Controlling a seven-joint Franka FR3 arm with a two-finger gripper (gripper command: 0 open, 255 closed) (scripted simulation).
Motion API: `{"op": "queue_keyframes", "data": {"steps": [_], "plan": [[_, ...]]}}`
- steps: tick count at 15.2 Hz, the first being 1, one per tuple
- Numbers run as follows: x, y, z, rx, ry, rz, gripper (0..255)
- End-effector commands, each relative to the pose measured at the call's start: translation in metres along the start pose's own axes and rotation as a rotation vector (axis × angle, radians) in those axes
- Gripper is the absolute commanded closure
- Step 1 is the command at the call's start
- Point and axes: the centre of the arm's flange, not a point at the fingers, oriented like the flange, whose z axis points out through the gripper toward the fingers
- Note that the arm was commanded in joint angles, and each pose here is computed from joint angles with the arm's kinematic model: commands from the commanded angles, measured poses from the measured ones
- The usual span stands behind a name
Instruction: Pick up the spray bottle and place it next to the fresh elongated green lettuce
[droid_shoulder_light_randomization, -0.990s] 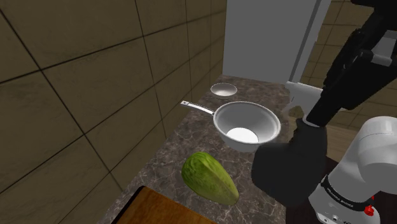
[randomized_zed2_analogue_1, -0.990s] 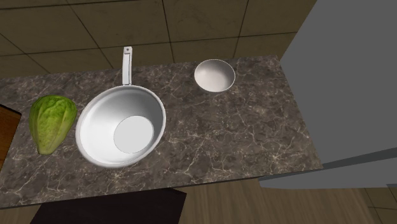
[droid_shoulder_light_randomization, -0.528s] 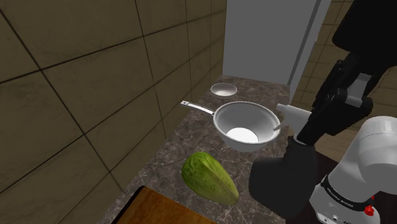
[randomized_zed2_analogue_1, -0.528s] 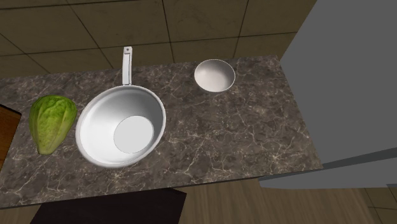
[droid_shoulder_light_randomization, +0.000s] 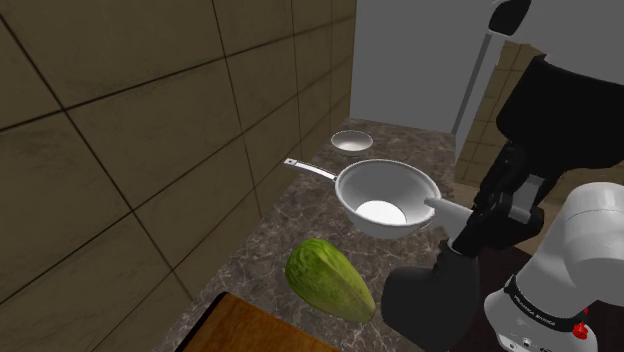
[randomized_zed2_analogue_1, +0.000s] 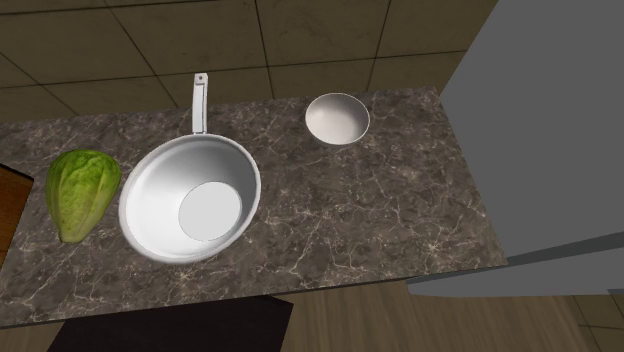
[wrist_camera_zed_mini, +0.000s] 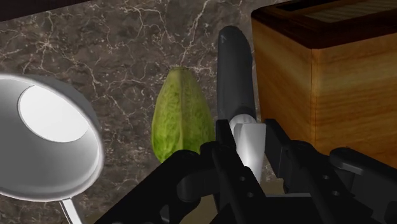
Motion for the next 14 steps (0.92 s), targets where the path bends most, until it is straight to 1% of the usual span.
{"op": "queue_keyframes", "data": {"steps": [1, 14], "plan": [[-0.002, 0.001, 0.010, 0.000, 0.000, 0.000, 255], [-0.010, 0.003, 0.078, 0.000, 0.000, 0.000, 255]]}}
